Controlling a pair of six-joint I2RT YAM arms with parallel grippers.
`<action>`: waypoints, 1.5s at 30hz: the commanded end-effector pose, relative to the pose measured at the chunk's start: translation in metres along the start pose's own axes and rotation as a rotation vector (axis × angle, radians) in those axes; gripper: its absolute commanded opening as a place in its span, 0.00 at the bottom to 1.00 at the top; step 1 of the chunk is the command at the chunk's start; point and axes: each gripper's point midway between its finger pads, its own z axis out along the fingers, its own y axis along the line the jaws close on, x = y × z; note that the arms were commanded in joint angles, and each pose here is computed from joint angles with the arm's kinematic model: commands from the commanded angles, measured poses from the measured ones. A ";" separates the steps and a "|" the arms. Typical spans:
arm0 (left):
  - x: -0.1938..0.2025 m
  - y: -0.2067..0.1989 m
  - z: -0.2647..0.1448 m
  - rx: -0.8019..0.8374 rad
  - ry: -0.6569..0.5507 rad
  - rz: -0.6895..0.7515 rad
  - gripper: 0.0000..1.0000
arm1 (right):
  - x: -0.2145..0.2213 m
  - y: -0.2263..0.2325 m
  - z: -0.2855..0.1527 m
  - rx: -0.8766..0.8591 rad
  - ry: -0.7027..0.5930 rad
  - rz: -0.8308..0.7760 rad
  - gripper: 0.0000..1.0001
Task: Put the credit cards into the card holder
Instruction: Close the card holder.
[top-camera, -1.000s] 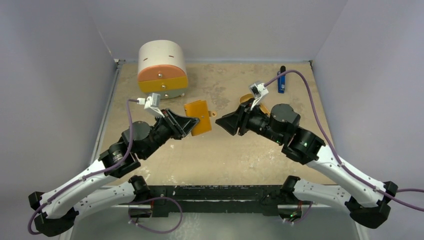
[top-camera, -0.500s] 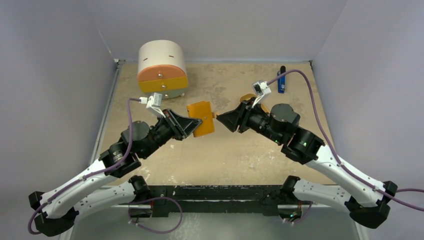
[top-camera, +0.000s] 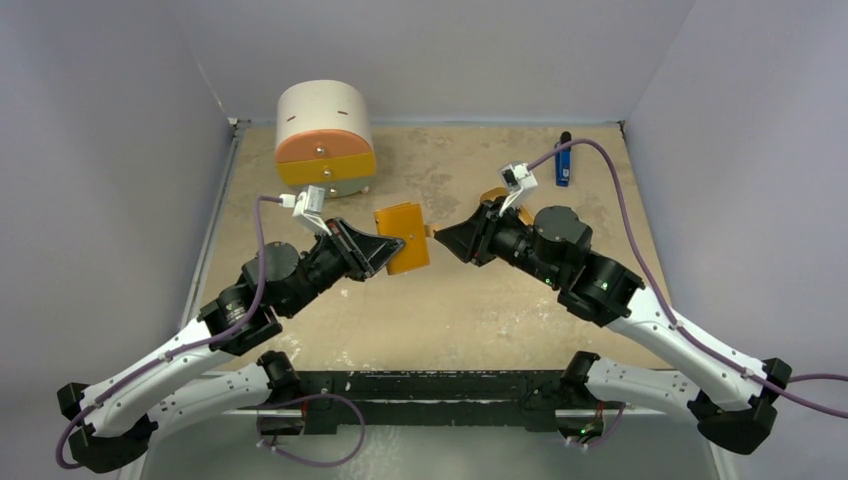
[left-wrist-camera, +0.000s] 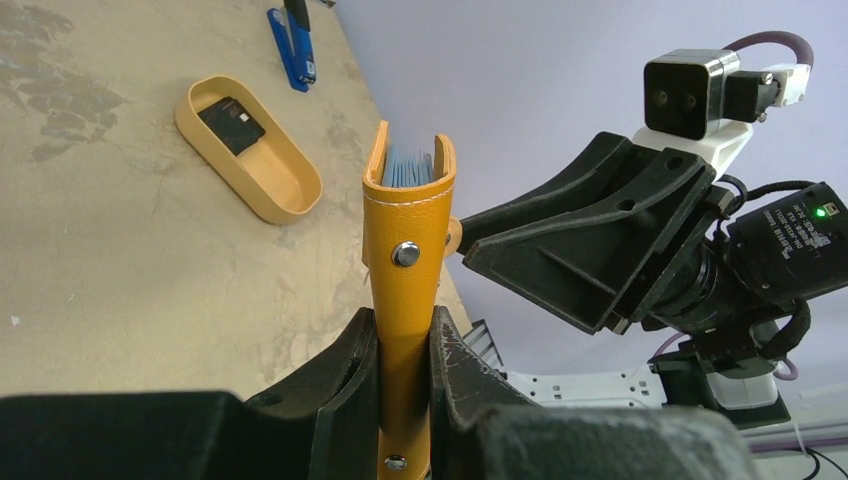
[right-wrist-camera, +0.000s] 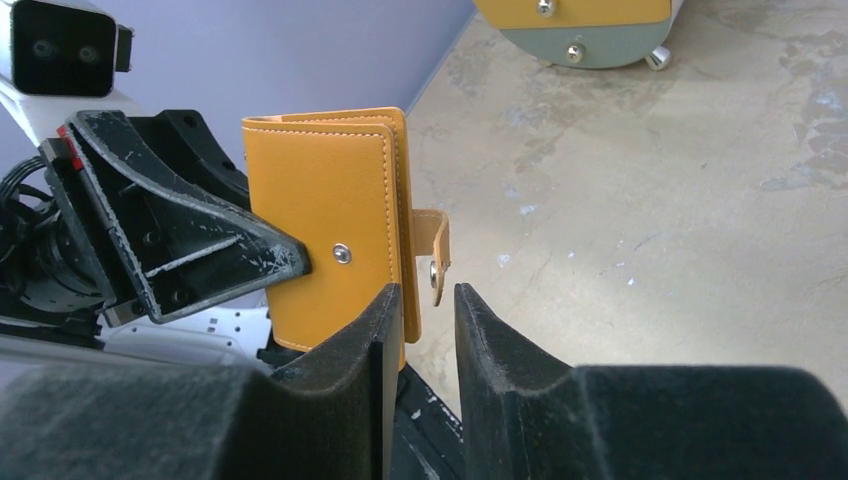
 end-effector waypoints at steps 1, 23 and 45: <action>-0.016 -0.024 -0.005 0.090 -0.048 -0.025 0.00 | -0.021 0.013 -0.002 -0.029 -0.058 0.007 0.27; -0.013 -0.022 -0.009 0.097 -0.040 -0.029 0.00 | -0.028 0.015 -0.002 -0.036 -0.096 0.036 0.27; -0.014 -0.023 -0.012 0.106 -0.047 -0.035 0.00 | -0.014 0.017 0.002 -0.053 -0.029 0.031 0.16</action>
